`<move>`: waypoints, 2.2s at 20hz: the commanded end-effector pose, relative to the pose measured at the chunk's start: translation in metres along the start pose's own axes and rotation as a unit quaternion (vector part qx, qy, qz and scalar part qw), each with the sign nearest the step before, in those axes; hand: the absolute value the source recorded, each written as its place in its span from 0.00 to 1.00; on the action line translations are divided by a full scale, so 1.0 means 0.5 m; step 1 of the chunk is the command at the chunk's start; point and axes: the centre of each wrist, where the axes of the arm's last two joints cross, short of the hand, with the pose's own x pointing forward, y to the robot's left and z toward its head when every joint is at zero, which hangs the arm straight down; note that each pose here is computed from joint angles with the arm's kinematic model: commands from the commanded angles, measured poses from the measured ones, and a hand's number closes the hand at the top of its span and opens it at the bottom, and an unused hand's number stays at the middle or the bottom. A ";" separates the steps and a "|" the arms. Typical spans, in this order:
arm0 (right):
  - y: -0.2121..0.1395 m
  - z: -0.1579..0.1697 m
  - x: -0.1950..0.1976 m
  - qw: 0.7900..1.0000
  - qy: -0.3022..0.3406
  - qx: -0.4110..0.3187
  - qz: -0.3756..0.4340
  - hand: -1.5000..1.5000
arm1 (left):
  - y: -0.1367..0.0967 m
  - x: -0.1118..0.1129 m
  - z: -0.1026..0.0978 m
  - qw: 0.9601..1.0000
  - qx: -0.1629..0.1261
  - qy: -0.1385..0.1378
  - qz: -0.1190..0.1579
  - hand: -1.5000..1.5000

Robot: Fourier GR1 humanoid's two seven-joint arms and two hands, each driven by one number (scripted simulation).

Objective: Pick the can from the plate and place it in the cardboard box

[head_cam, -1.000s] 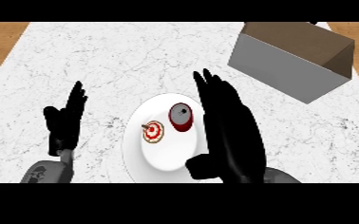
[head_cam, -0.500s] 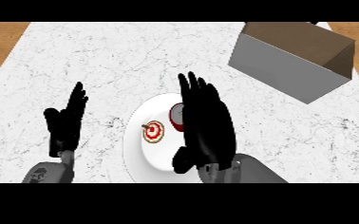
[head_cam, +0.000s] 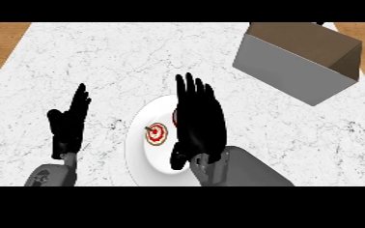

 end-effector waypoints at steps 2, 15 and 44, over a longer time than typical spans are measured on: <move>-0.005 -0.021 0.022 0.993 0.113 0.008 0.016 0.00 | 0.013 0.003 0.003 1.000 -0.004 -0.004 0.007 0.50; 0.054 -0.054 0.028 0.987 0.155 0.009 0.027 0.00 | 0.012 -0.009 0.010 1.000 -0.004 -0.008 0.004 0.50; 0.129 -0.134 -0.021 0.985 0.164 0.034 0.048 0.00 | 0.046 0.038 -0.006 1.000 -0.002 -0.005 0.002 0.50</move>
